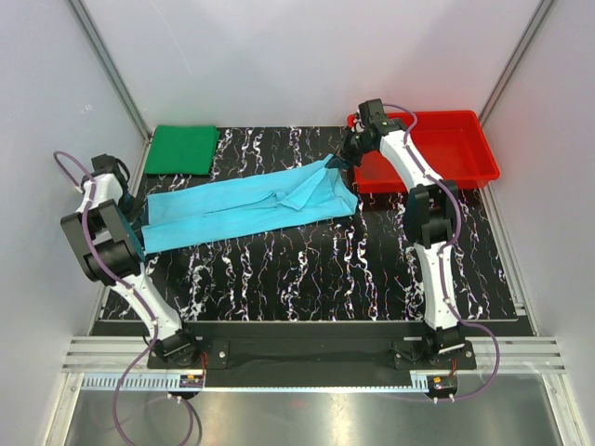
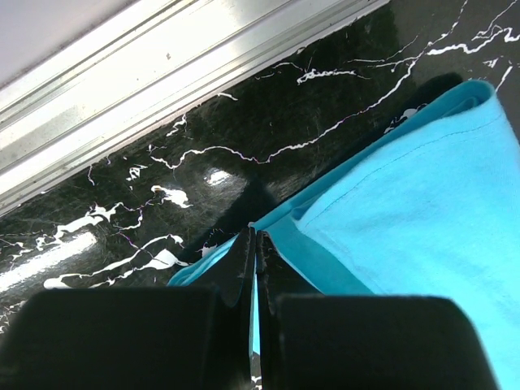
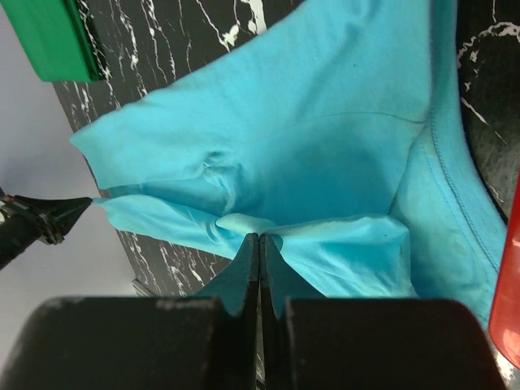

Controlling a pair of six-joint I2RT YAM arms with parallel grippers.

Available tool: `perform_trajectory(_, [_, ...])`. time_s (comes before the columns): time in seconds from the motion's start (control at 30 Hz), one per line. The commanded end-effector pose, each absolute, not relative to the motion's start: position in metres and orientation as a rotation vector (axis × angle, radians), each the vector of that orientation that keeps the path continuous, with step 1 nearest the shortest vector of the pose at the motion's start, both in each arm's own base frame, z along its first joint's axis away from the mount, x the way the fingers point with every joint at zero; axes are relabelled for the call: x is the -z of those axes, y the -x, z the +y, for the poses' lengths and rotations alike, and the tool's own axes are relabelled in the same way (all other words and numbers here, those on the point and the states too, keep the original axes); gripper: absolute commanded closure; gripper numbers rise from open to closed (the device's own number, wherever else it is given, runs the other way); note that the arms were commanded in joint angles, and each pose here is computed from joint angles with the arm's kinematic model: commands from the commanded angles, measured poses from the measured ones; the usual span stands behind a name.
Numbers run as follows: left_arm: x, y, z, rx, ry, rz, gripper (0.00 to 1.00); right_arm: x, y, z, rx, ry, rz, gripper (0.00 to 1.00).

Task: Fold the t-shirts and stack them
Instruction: Fold the tshirt

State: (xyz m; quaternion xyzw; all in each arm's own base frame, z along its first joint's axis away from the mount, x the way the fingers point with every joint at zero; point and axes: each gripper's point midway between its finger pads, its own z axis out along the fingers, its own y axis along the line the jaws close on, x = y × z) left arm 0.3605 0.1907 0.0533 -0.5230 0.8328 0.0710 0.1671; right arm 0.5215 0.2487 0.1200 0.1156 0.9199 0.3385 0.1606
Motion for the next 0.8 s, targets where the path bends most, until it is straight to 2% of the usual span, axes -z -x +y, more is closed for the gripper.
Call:
perform_trajectory(0.0, [-0.061, -0.373, 0.197, -0.203, 1.484, 2.328, 1.0, -0.147, -0.539, 0.256, -1.051, -0.321, 2.525, 1.0])
perform_trajectory(0.77, [-0.049, -0.376, 0.201, -0.23, 1.495, 2.346, 1.0, -0.134, -0.557, 0.273, -1.161, -0.383, 2.495, 1.0])
